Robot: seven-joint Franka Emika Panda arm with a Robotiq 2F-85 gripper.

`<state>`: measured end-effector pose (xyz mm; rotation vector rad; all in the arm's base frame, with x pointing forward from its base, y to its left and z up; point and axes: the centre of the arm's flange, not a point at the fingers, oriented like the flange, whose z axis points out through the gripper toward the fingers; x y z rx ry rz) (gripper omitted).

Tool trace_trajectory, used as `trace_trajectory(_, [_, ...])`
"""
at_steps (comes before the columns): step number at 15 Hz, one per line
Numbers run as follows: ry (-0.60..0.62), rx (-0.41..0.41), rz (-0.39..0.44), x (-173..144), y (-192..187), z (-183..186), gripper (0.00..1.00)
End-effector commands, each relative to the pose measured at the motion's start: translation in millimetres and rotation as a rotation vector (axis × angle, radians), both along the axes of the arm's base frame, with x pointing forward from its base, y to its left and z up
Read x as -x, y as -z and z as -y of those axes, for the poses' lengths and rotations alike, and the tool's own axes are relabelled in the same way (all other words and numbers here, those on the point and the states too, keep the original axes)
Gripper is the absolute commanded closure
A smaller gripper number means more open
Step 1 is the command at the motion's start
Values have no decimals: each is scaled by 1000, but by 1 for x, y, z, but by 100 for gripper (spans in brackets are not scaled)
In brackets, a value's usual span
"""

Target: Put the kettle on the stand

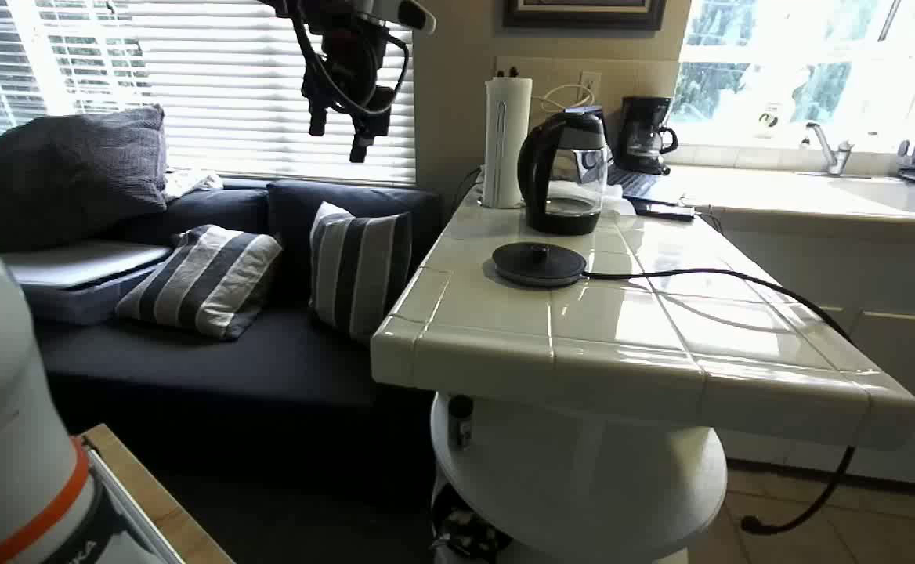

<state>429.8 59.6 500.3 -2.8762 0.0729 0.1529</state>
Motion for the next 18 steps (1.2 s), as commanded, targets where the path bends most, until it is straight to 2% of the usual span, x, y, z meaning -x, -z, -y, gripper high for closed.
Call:
trace_trajectory(1, [0,0,0,0,0,0,0])
trace_trajectory(12, [0,0,0,0,0,0,0])
trace_trajectory(15, [-45,-30,43,-24,-5,5,0])
trace_trajectory(17, [-125,-48,103,-50,-11,16,0])
trace_trajectory(18, [-200,-16,160,-63,-13,24,0])
